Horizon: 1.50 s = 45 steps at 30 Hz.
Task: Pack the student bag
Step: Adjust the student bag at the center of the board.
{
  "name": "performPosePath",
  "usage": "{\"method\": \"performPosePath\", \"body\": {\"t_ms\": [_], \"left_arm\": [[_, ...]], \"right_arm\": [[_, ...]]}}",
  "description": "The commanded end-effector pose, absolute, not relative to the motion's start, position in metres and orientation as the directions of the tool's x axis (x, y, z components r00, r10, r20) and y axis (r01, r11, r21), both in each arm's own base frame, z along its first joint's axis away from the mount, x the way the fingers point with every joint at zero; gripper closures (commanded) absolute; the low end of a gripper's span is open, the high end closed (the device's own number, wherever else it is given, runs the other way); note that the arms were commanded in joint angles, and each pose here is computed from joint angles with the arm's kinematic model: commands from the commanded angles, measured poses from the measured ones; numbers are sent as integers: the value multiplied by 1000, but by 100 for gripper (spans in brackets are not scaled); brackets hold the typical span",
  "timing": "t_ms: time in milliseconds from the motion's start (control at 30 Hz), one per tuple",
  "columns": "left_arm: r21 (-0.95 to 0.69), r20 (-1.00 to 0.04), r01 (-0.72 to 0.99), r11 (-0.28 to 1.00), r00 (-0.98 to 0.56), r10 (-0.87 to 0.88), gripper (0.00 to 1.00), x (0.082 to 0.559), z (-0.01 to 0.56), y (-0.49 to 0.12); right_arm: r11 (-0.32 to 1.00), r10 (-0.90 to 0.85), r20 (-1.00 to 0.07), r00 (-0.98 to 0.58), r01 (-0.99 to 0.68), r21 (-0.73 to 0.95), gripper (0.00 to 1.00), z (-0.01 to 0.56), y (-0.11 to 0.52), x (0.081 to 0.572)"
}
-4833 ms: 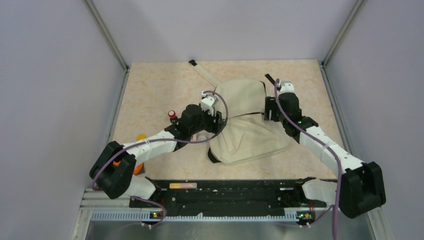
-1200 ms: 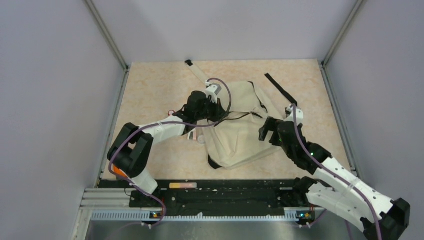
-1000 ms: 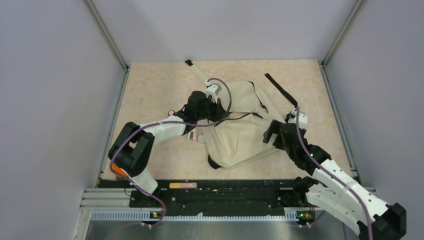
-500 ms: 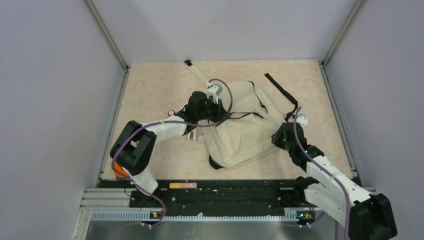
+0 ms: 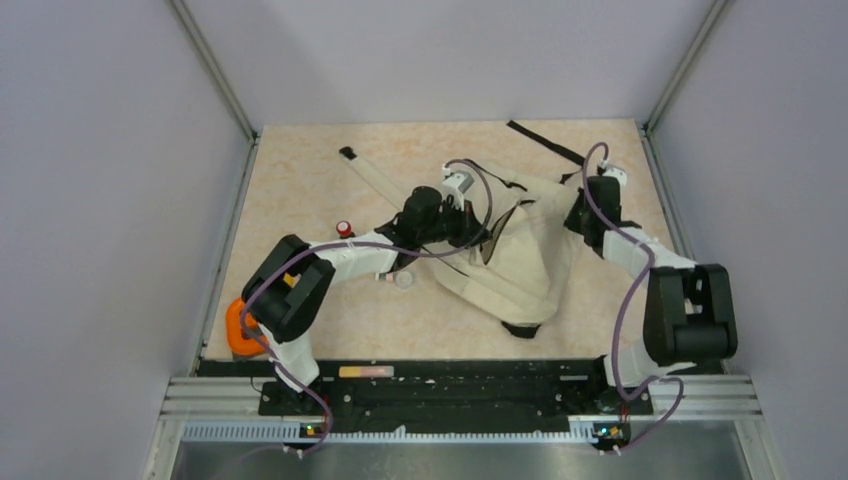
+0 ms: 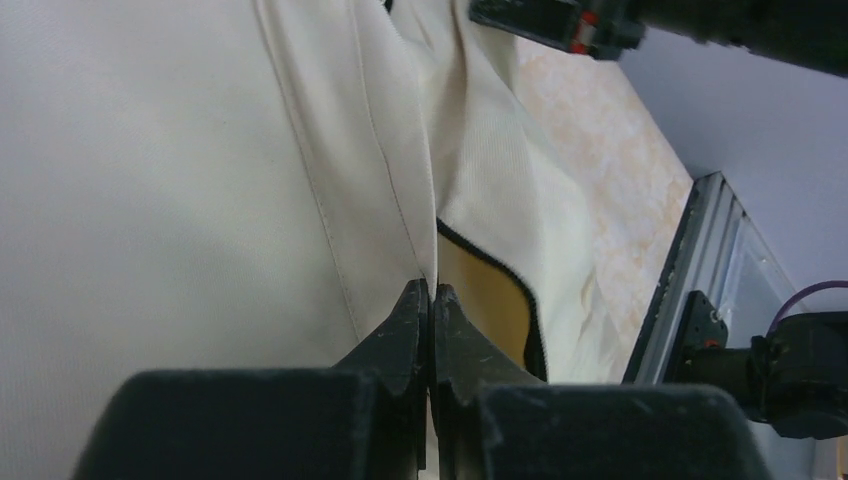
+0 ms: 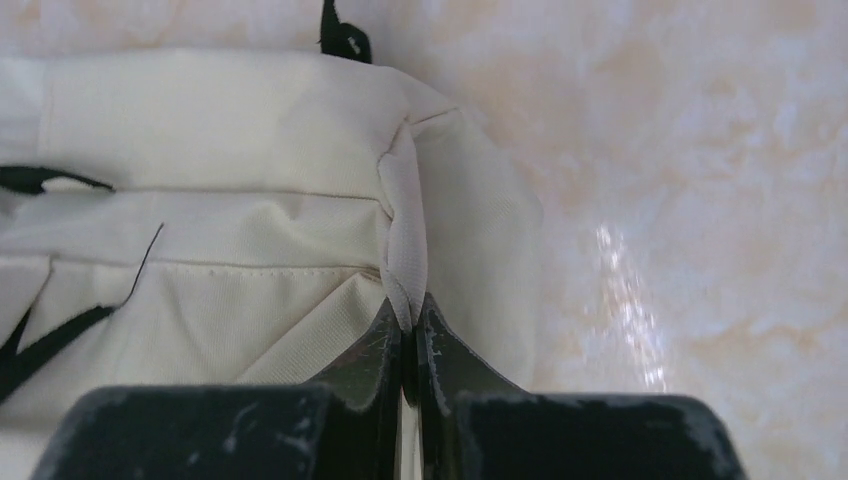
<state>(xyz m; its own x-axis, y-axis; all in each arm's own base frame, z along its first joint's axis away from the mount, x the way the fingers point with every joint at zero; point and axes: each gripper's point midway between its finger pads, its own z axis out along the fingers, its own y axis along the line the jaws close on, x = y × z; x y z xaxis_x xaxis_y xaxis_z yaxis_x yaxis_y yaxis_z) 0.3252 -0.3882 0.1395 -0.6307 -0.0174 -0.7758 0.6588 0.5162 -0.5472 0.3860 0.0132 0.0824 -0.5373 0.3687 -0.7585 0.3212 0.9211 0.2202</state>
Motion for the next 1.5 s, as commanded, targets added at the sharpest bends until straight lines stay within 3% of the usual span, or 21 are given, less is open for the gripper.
{"method": "performPosePath", "body": {"t_ms": [0,67,100,167,200,333,600,900,1233,1467], "left_arm": [[-657,-739,656,371,-657,-146,100,315,181,-421],[-696,-707,628,347,-682,-185,100,310,181,-428],[-715,-689,605,350,-694,-207,100,311,179,-430],[-737,-663,562,375,-706,-247,100,315,171,-430],[-748,-650,541,385,-715,-257,100,316,167,-429],[-763,-623,471,444,-719,-309,100,325,154,-420],[-750,-637,427,505,-672,-379,100,331,153,-400],[-753,-638,413,513,-649,-414,100,331,155,-390],[-770,-624,413,487,-650,-434,100,326,155,-387],[-775,-618,396,493,-640,-457,100,326,152,-383]], "right_arm": [[941,274,-854,-443,305,144,100,124,-22,452],[956,238,-836,-495,272,111,91,124,-19,464],[961,226,-823,-521,257,101,82,125,-17,466],[971,207,-810,-549,216,101,52,132,-11,465],[974,202,-803,-560,201,105,46,134,-8,462],[980,174,-823,-541,176,92,32,162,-1,436],[1000,26,-812,-583,21,17,30,186,77,373],[991,-129,-781,-611,-109,-79,33,176,161,330],[940,-291,-685,-668,-65,-336,33,146,169,324],[866,-359,-690,-628,52,-498,41,177,154,330]]}}
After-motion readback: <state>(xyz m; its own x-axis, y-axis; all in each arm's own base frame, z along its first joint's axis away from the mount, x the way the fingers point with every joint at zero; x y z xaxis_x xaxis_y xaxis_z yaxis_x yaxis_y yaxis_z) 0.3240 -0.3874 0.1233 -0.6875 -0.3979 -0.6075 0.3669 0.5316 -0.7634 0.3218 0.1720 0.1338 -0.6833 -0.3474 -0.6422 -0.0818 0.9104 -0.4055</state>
